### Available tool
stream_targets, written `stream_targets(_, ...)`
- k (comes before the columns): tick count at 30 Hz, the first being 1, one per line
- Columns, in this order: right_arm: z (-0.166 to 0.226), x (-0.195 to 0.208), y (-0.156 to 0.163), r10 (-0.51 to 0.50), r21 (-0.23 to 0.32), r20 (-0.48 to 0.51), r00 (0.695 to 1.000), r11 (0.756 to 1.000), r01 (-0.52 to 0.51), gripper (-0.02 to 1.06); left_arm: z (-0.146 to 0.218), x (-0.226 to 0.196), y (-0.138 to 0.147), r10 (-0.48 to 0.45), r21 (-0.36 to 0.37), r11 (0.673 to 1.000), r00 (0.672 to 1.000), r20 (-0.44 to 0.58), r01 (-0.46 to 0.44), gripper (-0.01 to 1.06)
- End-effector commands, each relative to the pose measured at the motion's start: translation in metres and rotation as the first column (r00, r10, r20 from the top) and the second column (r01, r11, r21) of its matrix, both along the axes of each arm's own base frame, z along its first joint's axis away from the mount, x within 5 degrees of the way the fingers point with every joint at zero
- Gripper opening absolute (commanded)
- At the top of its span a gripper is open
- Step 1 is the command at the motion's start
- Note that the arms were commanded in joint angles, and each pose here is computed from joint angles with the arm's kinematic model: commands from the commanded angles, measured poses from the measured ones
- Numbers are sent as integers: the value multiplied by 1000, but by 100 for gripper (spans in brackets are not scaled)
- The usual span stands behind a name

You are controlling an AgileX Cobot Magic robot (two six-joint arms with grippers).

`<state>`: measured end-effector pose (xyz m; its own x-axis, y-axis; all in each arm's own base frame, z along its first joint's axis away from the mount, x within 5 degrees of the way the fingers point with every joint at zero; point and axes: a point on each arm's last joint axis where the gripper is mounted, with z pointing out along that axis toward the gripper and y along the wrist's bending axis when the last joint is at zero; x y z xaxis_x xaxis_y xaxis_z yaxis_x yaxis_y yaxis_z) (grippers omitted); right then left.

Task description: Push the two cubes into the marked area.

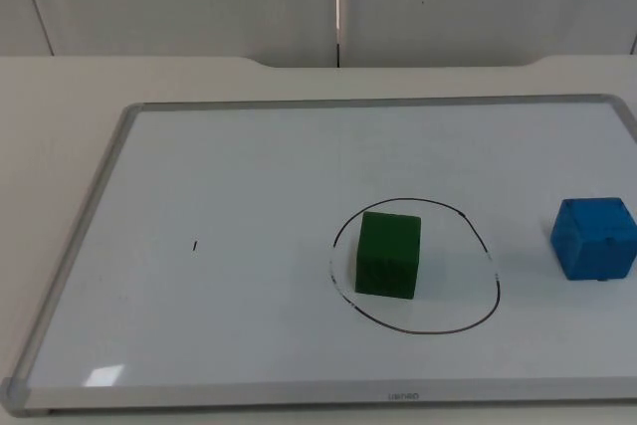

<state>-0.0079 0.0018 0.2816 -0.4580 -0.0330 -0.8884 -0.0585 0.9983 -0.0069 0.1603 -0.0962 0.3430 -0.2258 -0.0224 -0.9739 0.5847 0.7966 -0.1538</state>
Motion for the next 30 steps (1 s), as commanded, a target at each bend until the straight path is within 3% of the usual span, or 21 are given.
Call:
stream_targets(1,-2,0,0,2,3,2,1000,1000,-2,105,0,-10,5,8,-21,1000,1000,9,-8,0)
stream_targets(9,-2,0,0,2,3,2,1000,1000,-2,105,1,-49,24,22,-112,994,998,54,-16,0)
stream_targets(12,-2,0,0,2,3,2,1000,1000,-2,105,1,-67,27,-39,-4,999,993,109,39,0)
stream_targets(15,-2,0,0,2,3,2,1000,1000,-2,105,-3,-76,30,-61,38,998,996,73,58,0)
stream_targets(17,-2,0,0,3,4,2,1000,1000,-3,105,-9,-83,36,-28,44,999,1000,-6,28,0)
stream_targets(22,-2,0,1,4,6,2,1000,1000,-4,105,-21,-100,55,70,165,985,994,-81,-56,0)
stream_targets(30,-2,0,1,4,6,2,1000,1000,-4,105,-28,-134,73,98,194,978,991,-95,-79,0)
